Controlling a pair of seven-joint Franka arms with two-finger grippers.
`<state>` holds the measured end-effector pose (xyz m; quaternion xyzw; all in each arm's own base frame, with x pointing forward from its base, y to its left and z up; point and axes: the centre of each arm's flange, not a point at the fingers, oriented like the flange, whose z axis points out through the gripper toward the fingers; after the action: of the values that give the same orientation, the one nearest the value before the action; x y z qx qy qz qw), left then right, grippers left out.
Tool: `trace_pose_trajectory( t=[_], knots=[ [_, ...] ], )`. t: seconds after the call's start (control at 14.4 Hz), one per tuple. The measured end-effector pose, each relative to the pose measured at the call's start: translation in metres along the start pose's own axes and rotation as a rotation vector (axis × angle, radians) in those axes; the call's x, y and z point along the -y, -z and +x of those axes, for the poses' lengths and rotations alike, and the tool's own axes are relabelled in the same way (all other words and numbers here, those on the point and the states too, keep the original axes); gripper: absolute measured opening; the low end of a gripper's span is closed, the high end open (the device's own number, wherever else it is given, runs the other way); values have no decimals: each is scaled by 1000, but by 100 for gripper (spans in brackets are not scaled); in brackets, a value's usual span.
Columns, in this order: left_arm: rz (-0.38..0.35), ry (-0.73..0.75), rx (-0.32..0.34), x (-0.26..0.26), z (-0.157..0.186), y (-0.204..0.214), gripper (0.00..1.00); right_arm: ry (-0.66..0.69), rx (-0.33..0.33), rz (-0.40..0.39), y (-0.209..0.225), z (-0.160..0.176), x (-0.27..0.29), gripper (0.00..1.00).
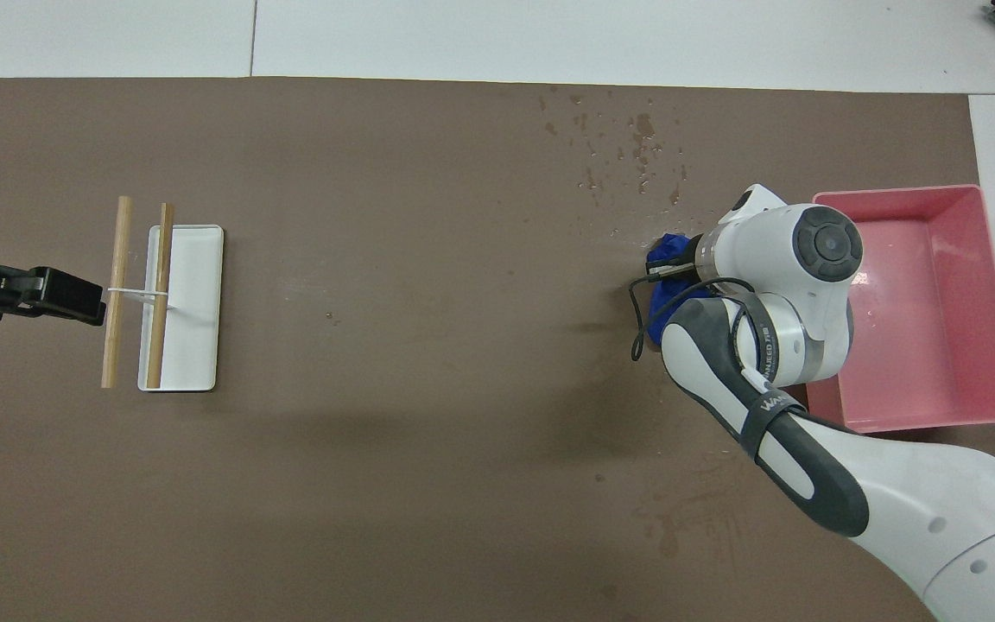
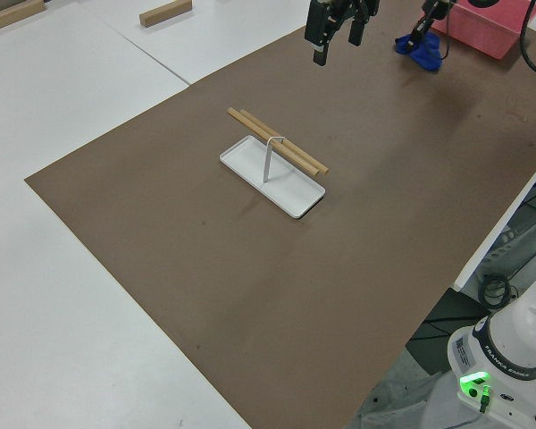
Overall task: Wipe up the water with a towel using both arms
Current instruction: 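Wipe the towel across the spill with the right gripper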
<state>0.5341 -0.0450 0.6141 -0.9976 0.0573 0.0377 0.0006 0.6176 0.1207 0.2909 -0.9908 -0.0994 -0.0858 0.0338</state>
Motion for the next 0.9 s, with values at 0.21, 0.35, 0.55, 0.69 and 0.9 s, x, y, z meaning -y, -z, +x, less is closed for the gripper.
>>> trace_pose_trajectory(
  t=[0.21, 0.35, 0.55, 0.69, 0.9],
  knots=[
    [0, 0, 0, 0, 0, 0, 100, 135, 9, -105, 0, -2, -7, 14],
    [0, 0, 0, 0, 0, 0, 100, 223, 18, -185, 0, -5, -21, 14],
    [0, 0, -1, 0, 0, 0, 100, 276, 27, -242, -1, -7, -35, 14],
    [0, 0, -1, 0, 0, 0, 100, 278, 28, -245, 0, -7, -37, 14],
    [0, 0, -1, 0, 0, 0, 100, 274, 85, -255, 2, -3, -36, 14]
  ],
)
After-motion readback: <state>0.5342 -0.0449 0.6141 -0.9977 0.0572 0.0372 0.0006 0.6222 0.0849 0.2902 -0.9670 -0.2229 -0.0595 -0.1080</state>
